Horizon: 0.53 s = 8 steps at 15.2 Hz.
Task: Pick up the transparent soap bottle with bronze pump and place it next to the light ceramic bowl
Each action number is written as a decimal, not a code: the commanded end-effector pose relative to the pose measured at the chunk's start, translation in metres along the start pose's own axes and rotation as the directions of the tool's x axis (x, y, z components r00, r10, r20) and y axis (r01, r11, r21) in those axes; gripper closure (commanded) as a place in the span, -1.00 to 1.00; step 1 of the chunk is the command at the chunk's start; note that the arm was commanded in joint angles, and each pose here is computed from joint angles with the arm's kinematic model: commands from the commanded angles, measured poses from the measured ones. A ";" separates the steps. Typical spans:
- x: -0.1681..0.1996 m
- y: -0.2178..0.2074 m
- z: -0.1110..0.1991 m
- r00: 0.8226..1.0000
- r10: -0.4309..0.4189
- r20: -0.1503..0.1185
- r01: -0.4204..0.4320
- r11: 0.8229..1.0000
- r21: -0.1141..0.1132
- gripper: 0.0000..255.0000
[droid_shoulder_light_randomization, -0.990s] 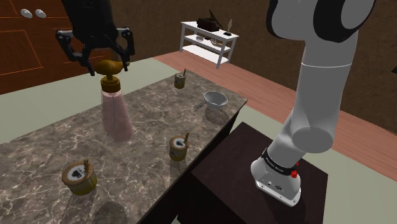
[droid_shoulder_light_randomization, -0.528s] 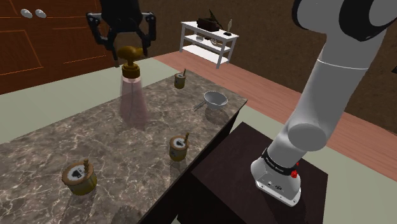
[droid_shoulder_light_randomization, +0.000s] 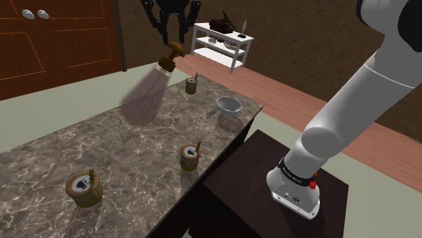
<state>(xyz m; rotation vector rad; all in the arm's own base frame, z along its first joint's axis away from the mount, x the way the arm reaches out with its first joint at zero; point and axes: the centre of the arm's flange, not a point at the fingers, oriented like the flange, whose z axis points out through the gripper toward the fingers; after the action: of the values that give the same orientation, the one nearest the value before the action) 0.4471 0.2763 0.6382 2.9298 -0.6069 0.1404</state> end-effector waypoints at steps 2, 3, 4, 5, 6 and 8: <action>0.008 0.038 -0.011 1.000 -0.002 0.000 0.002 1.000 0.001 1.00; 0.011 0.050 -0.015 1.000 -0.002 0.000 0.002 1.000 0.001 1.00; 0.015 0.062 -0.018 1.000 -0.002 0.000 0.002 1.000 0.001 1.00; 0.018 0.074 -0.022 1.000 -0.002 0.000 0.002 1.000 0.001 1.00; 0.018 0.062 -0.017 1.000 0.001 0.000 -0.001 1.000 0.000 1.00; 0.015 0.058 -0.005 0.999 0.044 0.008 -0.044 0.999 0.003 -1.00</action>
<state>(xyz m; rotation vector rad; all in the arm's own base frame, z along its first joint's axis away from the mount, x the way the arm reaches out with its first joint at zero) 0.4366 0.2168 0.6583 2.9267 -0.6369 0.1381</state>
